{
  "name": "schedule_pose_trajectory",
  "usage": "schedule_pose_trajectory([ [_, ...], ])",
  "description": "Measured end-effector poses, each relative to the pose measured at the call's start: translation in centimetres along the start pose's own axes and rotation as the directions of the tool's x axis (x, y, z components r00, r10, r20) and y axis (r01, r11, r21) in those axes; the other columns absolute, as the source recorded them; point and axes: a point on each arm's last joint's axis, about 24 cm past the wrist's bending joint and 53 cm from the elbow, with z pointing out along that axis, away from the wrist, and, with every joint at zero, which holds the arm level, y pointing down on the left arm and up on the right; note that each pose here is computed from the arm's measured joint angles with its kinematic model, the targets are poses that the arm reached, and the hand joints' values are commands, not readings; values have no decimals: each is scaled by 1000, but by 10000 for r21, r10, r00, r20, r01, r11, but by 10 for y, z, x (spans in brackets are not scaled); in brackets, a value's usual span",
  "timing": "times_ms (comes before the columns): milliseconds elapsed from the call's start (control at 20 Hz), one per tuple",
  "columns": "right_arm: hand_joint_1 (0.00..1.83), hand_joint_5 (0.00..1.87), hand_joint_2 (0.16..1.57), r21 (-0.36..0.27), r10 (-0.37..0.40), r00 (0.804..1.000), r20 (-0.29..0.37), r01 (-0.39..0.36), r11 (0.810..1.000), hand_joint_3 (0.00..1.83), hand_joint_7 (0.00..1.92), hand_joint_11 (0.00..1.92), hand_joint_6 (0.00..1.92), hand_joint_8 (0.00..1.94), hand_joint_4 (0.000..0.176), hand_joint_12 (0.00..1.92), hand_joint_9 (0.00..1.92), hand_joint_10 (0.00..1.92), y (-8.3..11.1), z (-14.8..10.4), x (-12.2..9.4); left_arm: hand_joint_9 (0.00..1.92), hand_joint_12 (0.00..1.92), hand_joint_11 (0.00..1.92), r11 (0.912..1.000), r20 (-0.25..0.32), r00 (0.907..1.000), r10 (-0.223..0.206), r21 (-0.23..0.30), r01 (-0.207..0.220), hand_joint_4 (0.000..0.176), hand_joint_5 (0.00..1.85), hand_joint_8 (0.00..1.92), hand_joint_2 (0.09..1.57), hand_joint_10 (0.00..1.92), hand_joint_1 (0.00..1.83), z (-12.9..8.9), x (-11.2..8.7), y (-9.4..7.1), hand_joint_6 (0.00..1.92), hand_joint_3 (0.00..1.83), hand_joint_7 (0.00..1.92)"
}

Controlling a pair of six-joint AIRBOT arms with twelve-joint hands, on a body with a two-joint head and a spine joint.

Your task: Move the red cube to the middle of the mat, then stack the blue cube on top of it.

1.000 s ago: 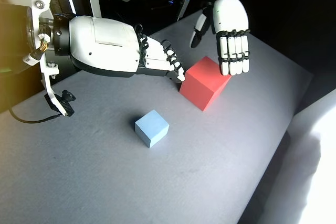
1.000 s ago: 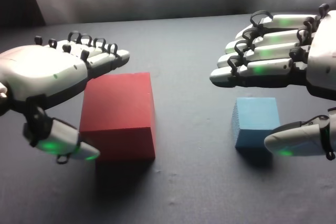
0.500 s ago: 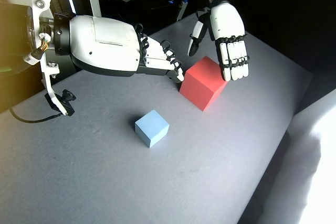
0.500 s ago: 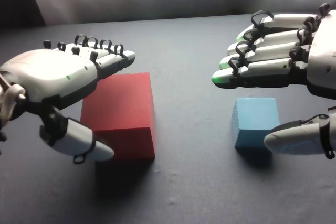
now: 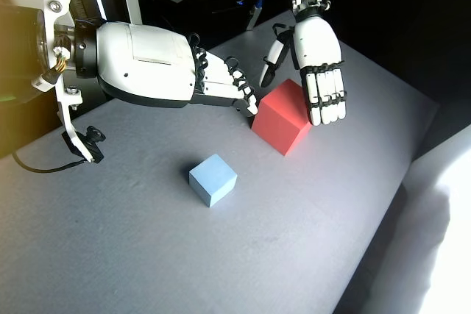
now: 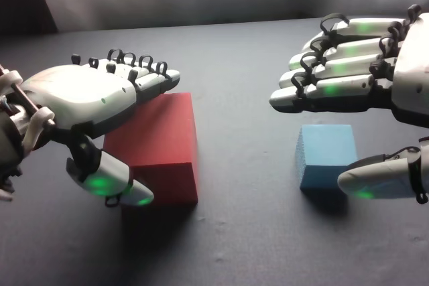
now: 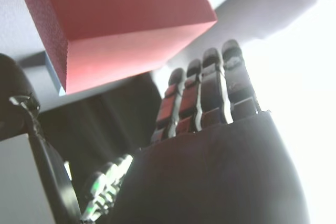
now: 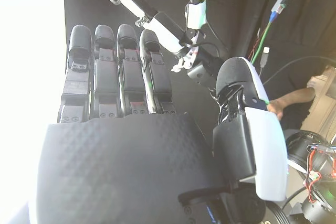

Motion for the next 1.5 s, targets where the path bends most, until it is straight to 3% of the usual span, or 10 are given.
schedule_pose_trajectory([
  [100, 0, 266, 1249, -10, 6, 10000, 0, -6, 10000, 1, 264, 0, 0, 0, 0, 519, 223, 0, 0, 0, 0, 0, 0, 0, 10000, 35, 10000, 65, -25, -65, 0, 0, 0, 852, 0, 862, 4, -1, 2, 0, 6, 0],
  [500, 0, 303, 1248, -4, 0, 10000, 1, 0, 10000, 0, 294, 0, 6, 5, 0, 617, 261, 5, 0, 0, 0, 0, 0, 0, 9989, -161, 9987, 478, -15, -479, 0, 0, 0, 891, 0, 858, 21, 0, 6, 0, 19, 0],
  [700, 0, 288, 1255, -7, 1, 10000, 0, -1, 10000, 1, 288, 0, 1, 1, 0, 571, 254, 1, 0, 0, 0, 0, 0, 0, 9980, -562, 9965, 617, -66, -621, 0, 0, 0, 907, 0, 835, 25, 8, 10, 0, 18, 0],
  [1200, 0, 283, 1257, -4, 0, 10000, 1, 0, 10000, 1, 268, 0, 3, 0, 0, 551, 238, 6, 0, 0, 0, 0, 0, 0, 9978, -642, 9960, 627, -186, -640, 0, 0, 0, 929, 0, 805, 26, 10, 15, 0, 13, 0],
  [1350, 0, 260, 1260, -7, 1, 10000, 0, -1, 10000, 1, 250, 0, 0, 0, 0, 499, 218, 1, 0, 0, 0, 0, 0, 0, 9978, -646, 9959, 627, -185, -640, 0, 0, 0, 925, 0, 847, 26, 11, 14, 0, 8, 0],
  [1500, 0, 277, 1261, -7, 1, 10000, 0, -1, 10000, 0, 269, 0, 2, 4, 0, 565, 241, 2, 0, 0, 0, 0, 0, 0, 9979, -647, 9961, 601, -191, -615, 0, 0, 0, 925, 0, 1005, 26, 11, 15, 0, 4, 0],
])
